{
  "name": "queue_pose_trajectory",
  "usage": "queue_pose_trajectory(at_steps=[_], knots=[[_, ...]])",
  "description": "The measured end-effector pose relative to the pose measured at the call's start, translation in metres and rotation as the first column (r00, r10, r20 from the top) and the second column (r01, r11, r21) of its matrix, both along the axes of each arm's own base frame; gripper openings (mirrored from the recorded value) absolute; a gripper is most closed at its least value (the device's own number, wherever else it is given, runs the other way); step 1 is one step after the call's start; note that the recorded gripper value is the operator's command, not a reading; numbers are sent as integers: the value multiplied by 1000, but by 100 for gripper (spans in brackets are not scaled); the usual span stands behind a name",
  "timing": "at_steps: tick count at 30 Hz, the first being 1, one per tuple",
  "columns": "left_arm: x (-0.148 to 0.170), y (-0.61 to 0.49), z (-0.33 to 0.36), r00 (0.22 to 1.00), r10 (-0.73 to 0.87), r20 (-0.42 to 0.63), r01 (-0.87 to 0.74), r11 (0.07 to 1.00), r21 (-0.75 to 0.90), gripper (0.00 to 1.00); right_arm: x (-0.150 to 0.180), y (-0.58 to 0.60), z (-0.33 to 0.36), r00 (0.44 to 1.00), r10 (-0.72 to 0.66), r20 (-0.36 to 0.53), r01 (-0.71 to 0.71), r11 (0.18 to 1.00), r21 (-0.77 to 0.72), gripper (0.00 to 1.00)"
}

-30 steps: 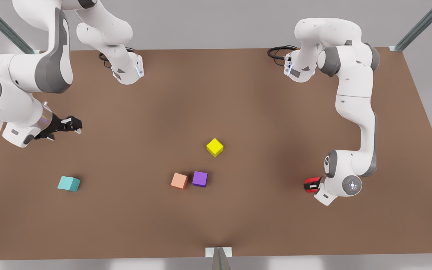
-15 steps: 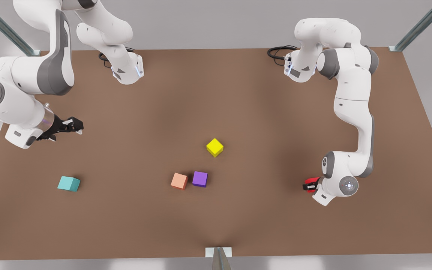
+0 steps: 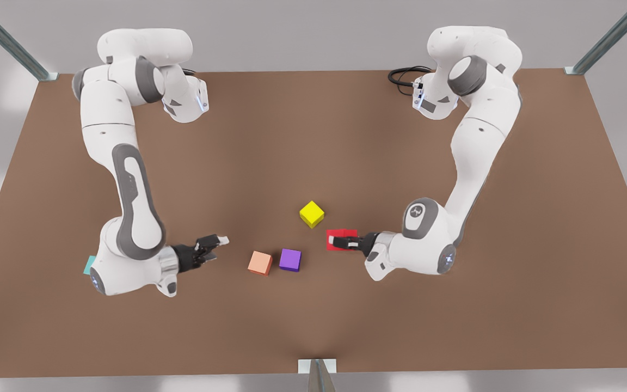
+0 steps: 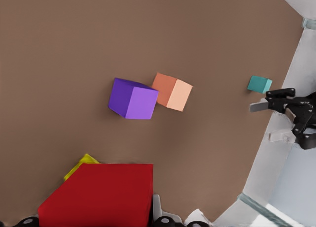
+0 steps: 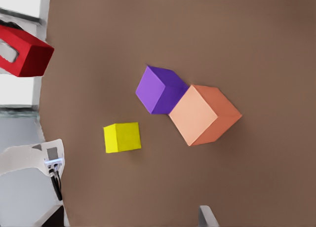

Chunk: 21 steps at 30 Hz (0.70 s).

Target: Pick up red wooden cube and pass to hand red wooden cube and place in blue wooden cube

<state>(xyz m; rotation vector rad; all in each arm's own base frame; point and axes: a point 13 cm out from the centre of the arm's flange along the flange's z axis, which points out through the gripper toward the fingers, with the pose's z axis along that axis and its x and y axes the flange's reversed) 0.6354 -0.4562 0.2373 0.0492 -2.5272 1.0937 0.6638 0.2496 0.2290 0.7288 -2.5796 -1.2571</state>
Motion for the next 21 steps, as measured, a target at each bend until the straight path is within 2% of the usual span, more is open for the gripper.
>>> queue_pose_trajectory(at_steps=[2,4,8,13,21], knots=[[-1,-32,2,994,62,-94,-75,987,-140,59,14,15,24,996,6,90,-16,994,112,100],[13,-41,4,969,142,-203,-194,944,-266,59,29,19,42,981,6,194,-43,982,184,100],[36,-41,8,925,237,-298,-345,852,-394,56,42,46,47,942,0,336,-111,943,313,100],[32,-66,0,948,252,-194,-314,832,-457,56,37,126,8,890,0,457,-232,861,453,100],[29,-81,-6,964,265,-7,-232,831,-505,59,37,160,15,766,-51,640,-377,771,513,100]])
